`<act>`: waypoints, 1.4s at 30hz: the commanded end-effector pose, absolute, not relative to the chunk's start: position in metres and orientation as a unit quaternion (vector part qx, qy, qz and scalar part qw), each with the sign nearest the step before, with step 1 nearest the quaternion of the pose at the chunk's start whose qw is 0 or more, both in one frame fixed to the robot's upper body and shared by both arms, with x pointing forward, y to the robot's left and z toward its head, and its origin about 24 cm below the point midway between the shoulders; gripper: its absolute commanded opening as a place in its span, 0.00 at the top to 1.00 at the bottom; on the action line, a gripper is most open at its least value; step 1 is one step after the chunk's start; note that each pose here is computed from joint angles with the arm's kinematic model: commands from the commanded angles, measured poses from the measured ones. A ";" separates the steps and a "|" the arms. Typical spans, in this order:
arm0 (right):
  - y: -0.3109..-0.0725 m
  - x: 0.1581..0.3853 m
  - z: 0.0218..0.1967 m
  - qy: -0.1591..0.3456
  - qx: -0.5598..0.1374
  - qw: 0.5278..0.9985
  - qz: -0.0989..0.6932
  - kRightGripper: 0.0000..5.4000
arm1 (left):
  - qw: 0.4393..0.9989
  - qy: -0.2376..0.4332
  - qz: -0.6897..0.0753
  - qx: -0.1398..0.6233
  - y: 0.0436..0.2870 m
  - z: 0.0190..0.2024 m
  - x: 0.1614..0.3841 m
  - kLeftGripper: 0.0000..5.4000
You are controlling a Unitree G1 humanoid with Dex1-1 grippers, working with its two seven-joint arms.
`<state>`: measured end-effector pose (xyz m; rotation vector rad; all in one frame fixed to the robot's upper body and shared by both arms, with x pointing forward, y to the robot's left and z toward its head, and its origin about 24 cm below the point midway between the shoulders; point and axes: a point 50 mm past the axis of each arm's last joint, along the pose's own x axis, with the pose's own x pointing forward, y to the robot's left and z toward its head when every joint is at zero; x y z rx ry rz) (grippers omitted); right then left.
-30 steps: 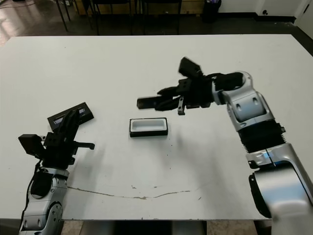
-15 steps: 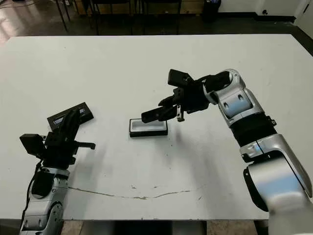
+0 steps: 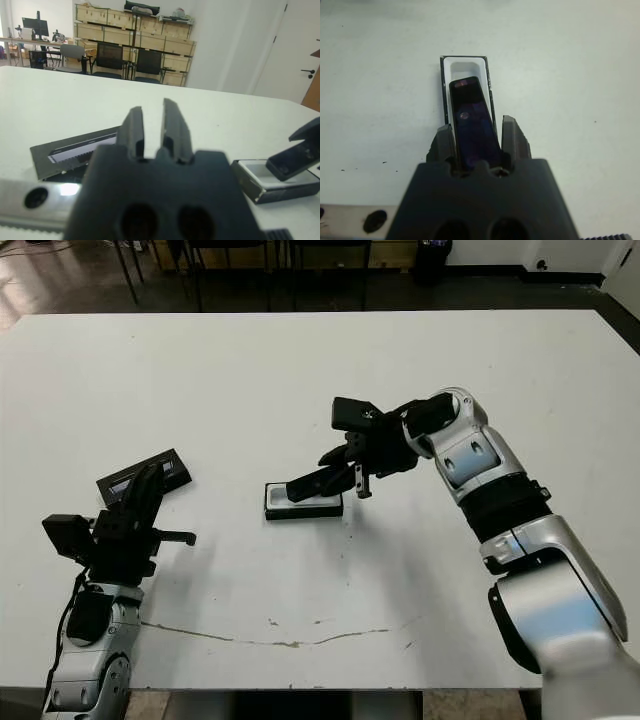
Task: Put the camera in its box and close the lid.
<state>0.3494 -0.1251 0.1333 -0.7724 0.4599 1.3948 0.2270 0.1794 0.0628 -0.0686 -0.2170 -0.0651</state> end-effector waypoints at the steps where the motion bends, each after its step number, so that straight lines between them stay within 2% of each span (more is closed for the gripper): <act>1: -0.125 0.348 0.124 0.225 -0.343 0.668 0.620 0.96 | 0.995 -0.091 -0.024 -0.026 0.181 0.056 0.224 1.00; 12: -0.111 0.345 0.115 0.229 -0.363 0.653 0.624 0.96 | 0.995 -0.091 -0.028 -0.037 0.180 0.055 0.224 1.00; 20: -0.097 0.344 0.108 0.251 -0.356 0.652 0.620 0.96 | 0.995 -0.090 -0.027 -0.039 0.180 0.054 0.222 1.00; 29: -0.075 0.336 0.105 0.239 -0.372 0.639 0.630 0.96 | 0.994 -0.091 -0.029 -0.044 0.179 0.053 0.223 1.00; 34: -0.073 0.332 0.104 0.227 -0.398 0.629 0.628 0.96 | 0.995 -0.091 -0.026 -0.042 0.179 0.052 0.222 1.00; 37: -0.076 0.333 0.104 0.238 -0.389 0.631 0.628 0.96 | 0.995 -0.090 -0.025 -0.040 0.179 0.052 0.222 1.00; 42: -0.082 0.335 0.111 0.217 -0.388 0.618 0.648 0.78 | 0.994 -0.092 -0.027 -0.043 0.179 0.052 0.222 1.00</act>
